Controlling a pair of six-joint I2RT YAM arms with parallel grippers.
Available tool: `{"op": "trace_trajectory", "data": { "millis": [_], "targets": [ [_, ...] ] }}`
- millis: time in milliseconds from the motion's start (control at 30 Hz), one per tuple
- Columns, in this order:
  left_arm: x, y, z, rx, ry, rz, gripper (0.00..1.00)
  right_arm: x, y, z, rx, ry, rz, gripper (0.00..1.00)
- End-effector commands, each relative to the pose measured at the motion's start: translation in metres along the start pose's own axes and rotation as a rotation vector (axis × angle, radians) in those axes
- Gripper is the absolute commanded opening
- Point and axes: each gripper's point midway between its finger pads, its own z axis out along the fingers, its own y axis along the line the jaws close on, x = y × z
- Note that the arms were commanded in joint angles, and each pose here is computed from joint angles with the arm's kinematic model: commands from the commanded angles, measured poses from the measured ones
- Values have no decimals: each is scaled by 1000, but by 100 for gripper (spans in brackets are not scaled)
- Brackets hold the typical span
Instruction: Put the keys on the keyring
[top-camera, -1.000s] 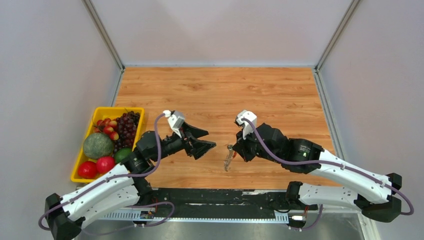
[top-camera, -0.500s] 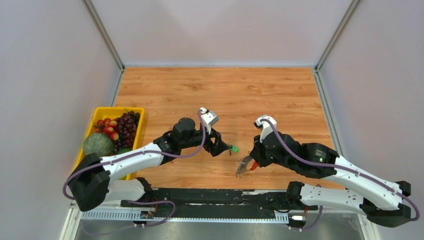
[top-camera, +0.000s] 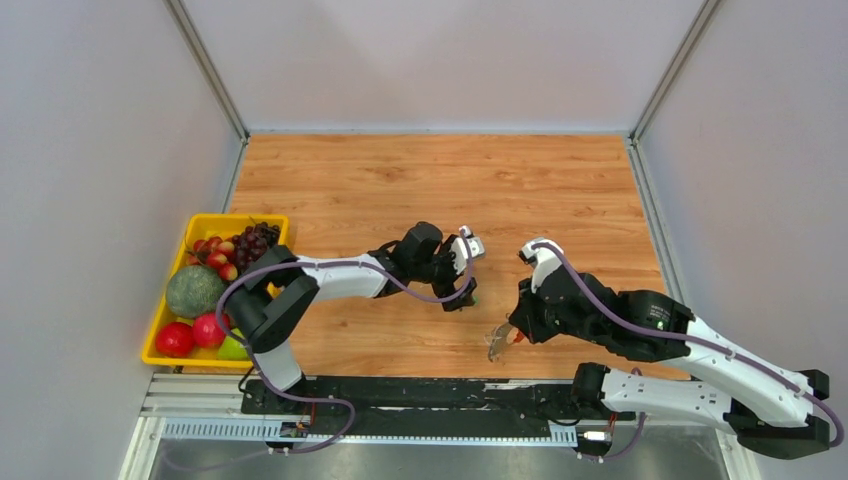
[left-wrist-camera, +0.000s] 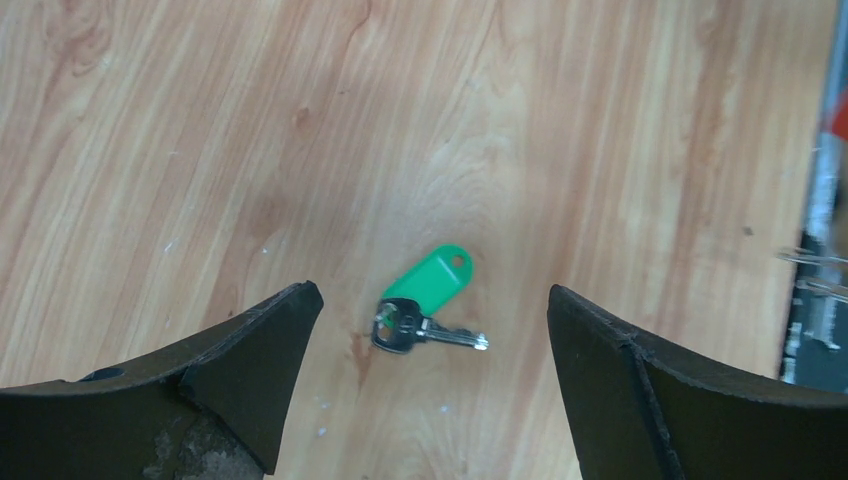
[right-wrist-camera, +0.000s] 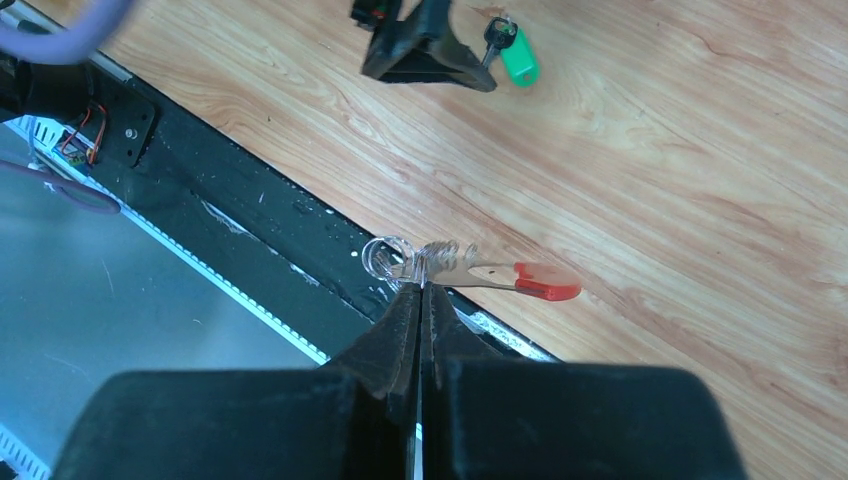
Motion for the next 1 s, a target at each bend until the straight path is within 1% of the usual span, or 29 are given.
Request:
{"op": "trace_trajectory", "data": {
  "millis": [0,167,367,467,567,800,967],
  "targets": [
    [6,15,16,9,53,79,92,-10,9,-14,-51,-24,16,0],
    [20,32,23,-27,81,62,87,-10,11,-14,-56,-21,16,0],
    [33,36,19,-21,115,42,78,-10,12,-10,-48,-12,11,0],
    [35,38,17,-24,115,36,75,-11,13,-10,-50,-13,11,0],
    [36,41,18,-16,115,22,69,-12,14,-10,-56,-15,12,0],
    [38,41,19,-6,118,19,60,-12,16,-10,-67,-19,12,0],
    [38,39,21,10,119,17,51,-12,16,-10,-71,-19,8,0]
  ]
}}
